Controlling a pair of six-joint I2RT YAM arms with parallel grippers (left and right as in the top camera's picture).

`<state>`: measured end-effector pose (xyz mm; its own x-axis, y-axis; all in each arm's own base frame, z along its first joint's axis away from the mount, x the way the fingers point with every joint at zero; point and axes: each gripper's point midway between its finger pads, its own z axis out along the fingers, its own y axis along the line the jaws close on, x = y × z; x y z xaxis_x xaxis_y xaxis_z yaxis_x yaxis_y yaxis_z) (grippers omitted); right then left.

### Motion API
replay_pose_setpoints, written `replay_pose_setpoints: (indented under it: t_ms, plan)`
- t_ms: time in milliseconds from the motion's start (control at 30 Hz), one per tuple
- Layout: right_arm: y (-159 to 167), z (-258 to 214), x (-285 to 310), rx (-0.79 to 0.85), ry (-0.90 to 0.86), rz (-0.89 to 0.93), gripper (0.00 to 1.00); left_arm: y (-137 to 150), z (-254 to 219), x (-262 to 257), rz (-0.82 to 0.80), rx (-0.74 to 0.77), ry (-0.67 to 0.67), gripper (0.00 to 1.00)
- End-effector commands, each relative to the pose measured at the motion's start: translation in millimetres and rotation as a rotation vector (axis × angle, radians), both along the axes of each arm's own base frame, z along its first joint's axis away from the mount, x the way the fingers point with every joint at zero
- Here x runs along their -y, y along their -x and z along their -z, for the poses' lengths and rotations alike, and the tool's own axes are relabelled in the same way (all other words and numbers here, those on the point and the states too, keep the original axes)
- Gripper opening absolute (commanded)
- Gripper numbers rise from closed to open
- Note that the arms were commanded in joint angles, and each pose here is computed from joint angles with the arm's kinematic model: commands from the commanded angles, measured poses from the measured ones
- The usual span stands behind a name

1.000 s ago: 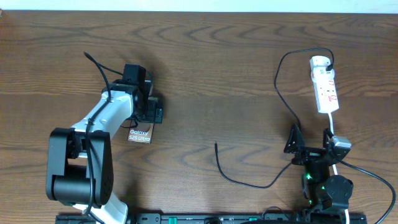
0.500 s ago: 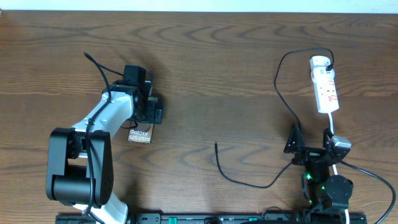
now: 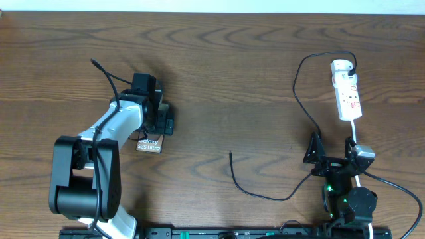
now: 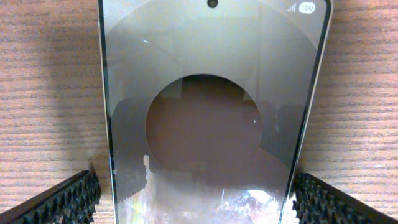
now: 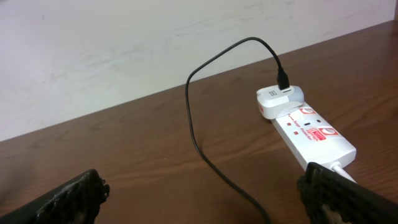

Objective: Plug charger to phone and switch on socket
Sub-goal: 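Lower the left gripper and close it on the phone's edges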

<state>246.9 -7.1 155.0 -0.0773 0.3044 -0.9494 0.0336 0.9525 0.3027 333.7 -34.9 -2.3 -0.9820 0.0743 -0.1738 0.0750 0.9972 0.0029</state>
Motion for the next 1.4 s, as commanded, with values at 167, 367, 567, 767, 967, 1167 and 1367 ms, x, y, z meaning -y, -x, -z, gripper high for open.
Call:
replay_pose_setpoints:
  t_ms: [167,367,567,767,967,1167,1367]
  plan:
    - [0.3,0.4,0.3,0.000,0.013,0.002,0.99,7.2,7.5,-2.2,0.016,-0.021,-0.014,0.98]
    - [0.3,0.5,0.3,-0.001,0.013,0.002,0.99,7.9,8.3,-2.4,0.017,-0.022,-0.015,0.98]
    - [0.3,0.5,0.3,-0.001,0.013,0.002,0.99,8.3,8.5,-2.4,0.020,-0.023,-0.015,0.98]
    - [0.3,0.4,0.3,0.000,0.013,0.002,0.99,8.3,8.6,-2.4,0.020,-0.023,-0.015,0.99]
    - [0.3,0.4,0.3,0.000,0.013,0.002,0.99,8.3,8.6,-2.4,0.020,-0.023,-0.016,0.97]
    - [0.3,0.4,0.3,0.000,0.013,0.002,0.99,8.3,8.6,-2.4,0.020,-0.023,-0.016,0.91]
    - [0.3,0.5,0.3,-0.001,0.013,0.002,0.99,8.2,8.6,-2.4,0.020,-0.023,-0.015,0.86]
